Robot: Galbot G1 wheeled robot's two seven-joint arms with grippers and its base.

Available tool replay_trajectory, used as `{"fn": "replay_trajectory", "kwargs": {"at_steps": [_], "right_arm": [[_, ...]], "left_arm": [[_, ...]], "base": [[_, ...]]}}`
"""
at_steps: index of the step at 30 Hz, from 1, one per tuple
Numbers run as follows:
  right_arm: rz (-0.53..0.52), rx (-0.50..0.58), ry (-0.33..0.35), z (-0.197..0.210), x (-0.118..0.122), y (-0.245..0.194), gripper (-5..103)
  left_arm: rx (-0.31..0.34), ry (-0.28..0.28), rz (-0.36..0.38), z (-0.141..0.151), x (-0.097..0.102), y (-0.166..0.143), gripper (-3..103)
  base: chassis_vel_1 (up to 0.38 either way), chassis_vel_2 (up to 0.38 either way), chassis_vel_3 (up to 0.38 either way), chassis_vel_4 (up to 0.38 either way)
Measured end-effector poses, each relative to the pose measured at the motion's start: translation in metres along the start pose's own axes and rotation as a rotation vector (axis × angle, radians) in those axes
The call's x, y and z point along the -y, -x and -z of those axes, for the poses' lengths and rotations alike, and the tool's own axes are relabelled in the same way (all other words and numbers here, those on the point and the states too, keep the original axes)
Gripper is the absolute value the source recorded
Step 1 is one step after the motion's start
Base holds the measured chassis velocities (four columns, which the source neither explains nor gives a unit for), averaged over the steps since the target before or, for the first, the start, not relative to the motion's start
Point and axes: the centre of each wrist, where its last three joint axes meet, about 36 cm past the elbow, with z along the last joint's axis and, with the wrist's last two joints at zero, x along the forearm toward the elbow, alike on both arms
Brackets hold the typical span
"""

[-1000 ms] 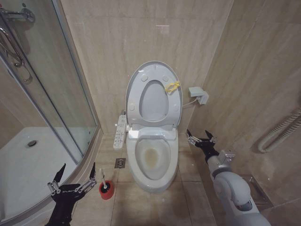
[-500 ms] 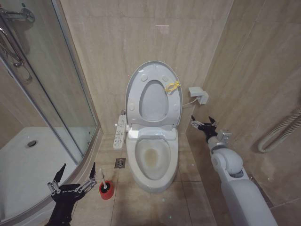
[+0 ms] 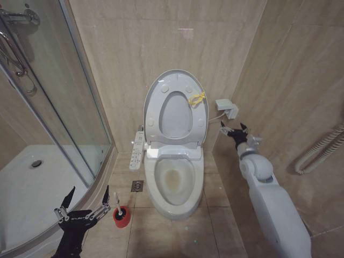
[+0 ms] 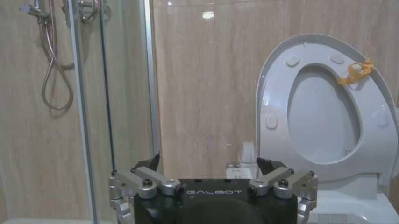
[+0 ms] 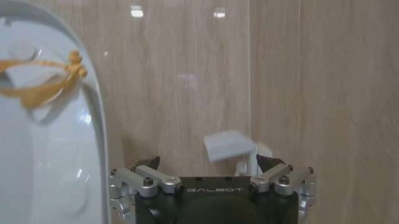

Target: Open the toilet lid, clean the toilet bowl with a toilet brush, close the toilet lid, and flush.

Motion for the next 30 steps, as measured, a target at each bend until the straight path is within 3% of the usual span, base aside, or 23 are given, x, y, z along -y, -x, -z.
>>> {"fn": "replay_trajectory", "kwargs": {"at_steps": [8,15,30], "right_arm": [[0.008,0.048,-0.029,0.012,-0.007,0.046,100],[0.012,0.072,-0.083,0.031,-0.026,0.099,100],[0.005,0.097,-0.074,0.047,-0.037,0.121,100]], "left_arm": [[0.0,0.0,0.0,0.0,0.0,0.0,100],[0.0,0.0,0.0,0.0,0.0,0.0,100],[0.0,0.0,0.0,0.0,0.0,0.0,100]], "base": [[0.0,0.0,0.0,0.0],[0.0,0.0,0.0,0.0],[0.0,0.0,0.0,0.0]]}}
